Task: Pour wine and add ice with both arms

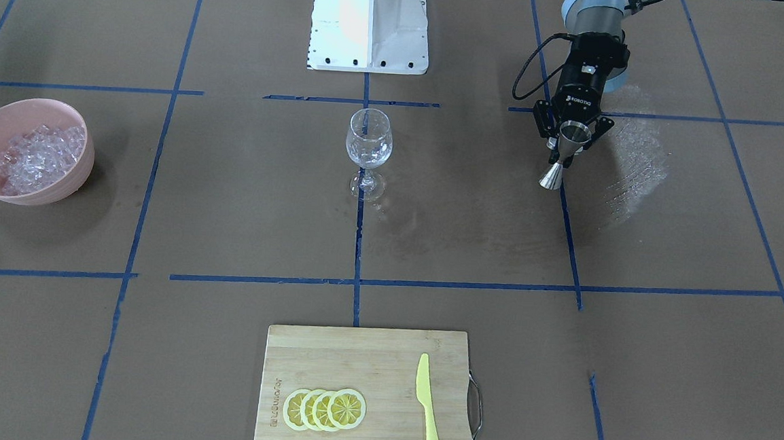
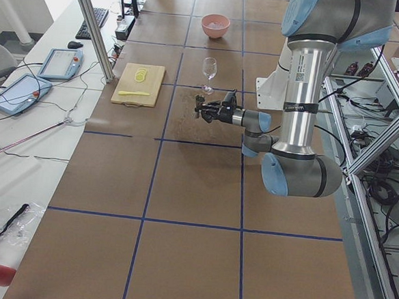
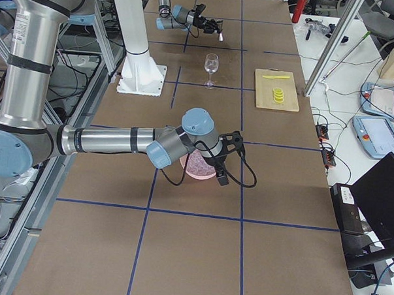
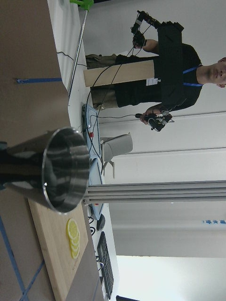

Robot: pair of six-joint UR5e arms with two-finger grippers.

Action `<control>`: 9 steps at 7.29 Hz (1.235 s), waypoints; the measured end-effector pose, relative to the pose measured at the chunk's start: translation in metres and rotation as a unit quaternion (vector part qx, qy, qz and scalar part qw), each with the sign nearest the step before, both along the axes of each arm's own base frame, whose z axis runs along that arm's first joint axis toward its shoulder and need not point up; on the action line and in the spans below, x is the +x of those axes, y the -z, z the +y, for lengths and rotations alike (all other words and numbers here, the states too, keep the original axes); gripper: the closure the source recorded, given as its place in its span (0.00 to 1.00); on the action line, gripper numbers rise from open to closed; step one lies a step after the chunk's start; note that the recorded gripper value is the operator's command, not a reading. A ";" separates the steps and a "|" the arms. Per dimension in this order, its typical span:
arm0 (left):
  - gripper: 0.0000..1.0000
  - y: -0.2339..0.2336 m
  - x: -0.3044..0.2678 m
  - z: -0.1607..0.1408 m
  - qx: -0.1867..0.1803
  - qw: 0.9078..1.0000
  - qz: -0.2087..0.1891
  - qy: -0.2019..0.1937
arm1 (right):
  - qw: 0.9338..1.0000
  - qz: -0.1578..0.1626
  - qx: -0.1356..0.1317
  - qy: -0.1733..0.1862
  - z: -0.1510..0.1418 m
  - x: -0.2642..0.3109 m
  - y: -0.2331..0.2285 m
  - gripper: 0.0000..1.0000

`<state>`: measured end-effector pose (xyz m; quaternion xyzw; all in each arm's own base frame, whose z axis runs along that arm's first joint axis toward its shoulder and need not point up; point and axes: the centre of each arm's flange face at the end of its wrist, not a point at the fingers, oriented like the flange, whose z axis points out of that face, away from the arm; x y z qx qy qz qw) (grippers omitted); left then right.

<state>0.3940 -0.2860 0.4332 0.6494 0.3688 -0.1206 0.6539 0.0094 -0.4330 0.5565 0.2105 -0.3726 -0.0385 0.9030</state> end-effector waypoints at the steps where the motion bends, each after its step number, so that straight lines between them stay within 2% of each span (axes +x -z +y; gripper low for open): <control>1: 1.00 0.012 0.005 -0.002 0.012 1.000 -0.019 0.000 | 1.000 0.000 0.000 0.000 0.000 0.000 0.000 0.00; 3: 1.00 0.038 0.020 -0.006 0.038 0.997 -0.071 0.009 | 1.000 0.000 -0.001 0.000 0.000 0.000 -0.001 0.00; 5: 1.00 0.073 0.047 -0.012 0.032 0.993 -0.109 0.025 | 1.000 0.000 -0.005 0.000 0.000 0.000 -0.004 0.00; 6: 1.00 0.093 0.063 -0.014 0.033 0.992 -0.122 0.020 | 1.000 0.001 -0.007 0.000 0.000 0.000 -0.006 0.00; 9: 1.00 0.130 0.091 -0.011 0.044 0.985 -0.161 -0.038 | 1.000 0.002 -0.011 -0.001 0.001 0.000 -0.011 0.00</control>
